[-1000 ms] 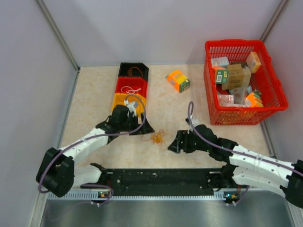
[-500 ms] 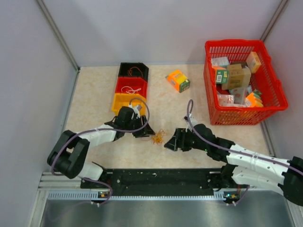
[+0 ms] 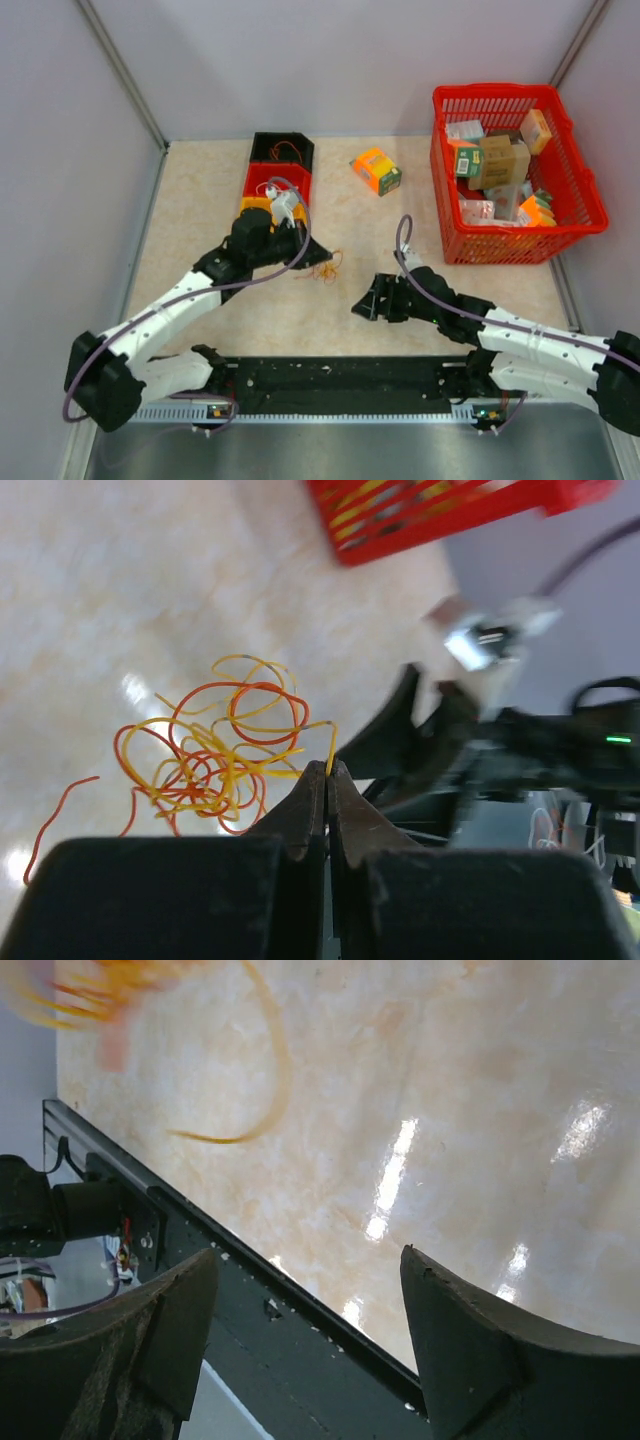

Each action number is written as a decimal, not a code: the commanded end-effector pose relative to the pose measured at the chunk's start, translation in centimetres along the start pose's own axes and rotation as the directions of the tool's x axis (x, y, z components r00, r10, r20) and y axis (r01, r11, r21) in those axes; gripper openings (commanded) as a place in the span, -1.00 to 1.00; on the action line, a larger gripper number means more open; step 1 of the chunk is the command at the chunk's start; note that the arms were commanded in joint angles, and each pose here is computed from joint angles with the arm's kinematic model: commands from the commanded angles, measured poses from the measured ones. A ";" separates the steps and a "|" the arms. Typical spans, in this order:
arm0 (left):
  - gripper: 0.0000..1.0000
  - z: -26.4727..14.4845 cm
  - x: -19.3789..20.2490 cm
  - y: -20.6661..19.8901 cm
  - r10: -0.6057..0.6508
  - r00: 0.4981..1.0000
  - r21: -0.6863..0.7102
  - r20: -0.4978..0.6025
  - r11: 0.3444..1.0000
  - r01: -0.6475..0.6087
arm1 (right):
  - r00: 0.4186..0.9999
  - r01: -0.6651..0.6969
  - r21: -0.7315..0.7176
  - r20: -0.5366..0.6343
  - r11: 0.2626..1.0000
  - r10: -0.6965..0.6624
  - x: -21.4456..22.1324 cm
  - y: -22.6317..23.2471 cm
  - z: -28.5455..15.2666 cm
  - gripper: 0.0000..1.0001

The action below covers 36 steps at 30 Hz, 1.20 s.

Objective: Untangle the cables

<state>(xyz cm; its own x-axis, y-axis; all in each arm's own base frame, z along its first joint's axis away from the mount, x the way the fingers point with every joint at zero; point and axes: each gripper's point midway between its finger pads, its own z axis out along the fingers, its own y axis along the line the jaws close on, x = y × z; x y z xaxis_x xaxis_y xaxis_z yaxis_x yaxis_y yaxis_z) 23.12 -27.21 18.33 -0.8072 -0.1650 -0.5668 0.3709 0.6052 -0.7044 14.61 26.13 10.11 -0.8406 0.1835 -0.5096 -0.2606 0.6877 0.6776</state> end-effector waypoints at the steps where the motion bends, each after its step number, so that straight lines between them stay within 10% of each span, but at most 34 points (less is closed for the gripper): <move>1: -1.00 -4.9 -4.7 -8.0 0.129 0.986 0.157 0.110 0.977 -0.145 | 0.999 0.029 -0.022 0.043 0.999 -0.028 -1.9 1.7 0.0 0.48; 6: -1.00 -8.0 -7.0 -13.8 0.162 0.977 0.290 0.138 0.937 -0.196 | 0.986 0.153 -0.116 0.089 0.981 -0.143 -4.1 4.2 -1.7 0.64; 15: -1.00 -4.7 -5.4 -11.4 0.119 0.993 0.242 -0.006 0.964 -0.114 | 0.919 0.317 -0.206 0.307 0.926 -0.247 -8.6 8.8 -7.1 0.82; 36: -1.00 -4.8 -3.1 -12.9 0.110 0.991 0.343 -0.076 0.936 -0.078 | 0.922 0.255 0.054 0.286 0.965 -0.260 -13.6 7.3 -2.0 0.06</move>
<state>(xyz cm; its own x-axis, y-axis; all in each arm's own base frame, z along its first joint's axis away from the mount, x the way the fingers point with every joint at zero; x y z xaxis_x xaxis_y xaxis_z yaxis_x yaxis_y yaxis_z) 19.56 -30.54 28.42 -0.8371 -0.0247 -0.5466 0.4947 0.3925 -0.7754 20.99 27.20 21.60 -0.6182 0.1171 -0.7772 -0.4771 0.7299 0.4895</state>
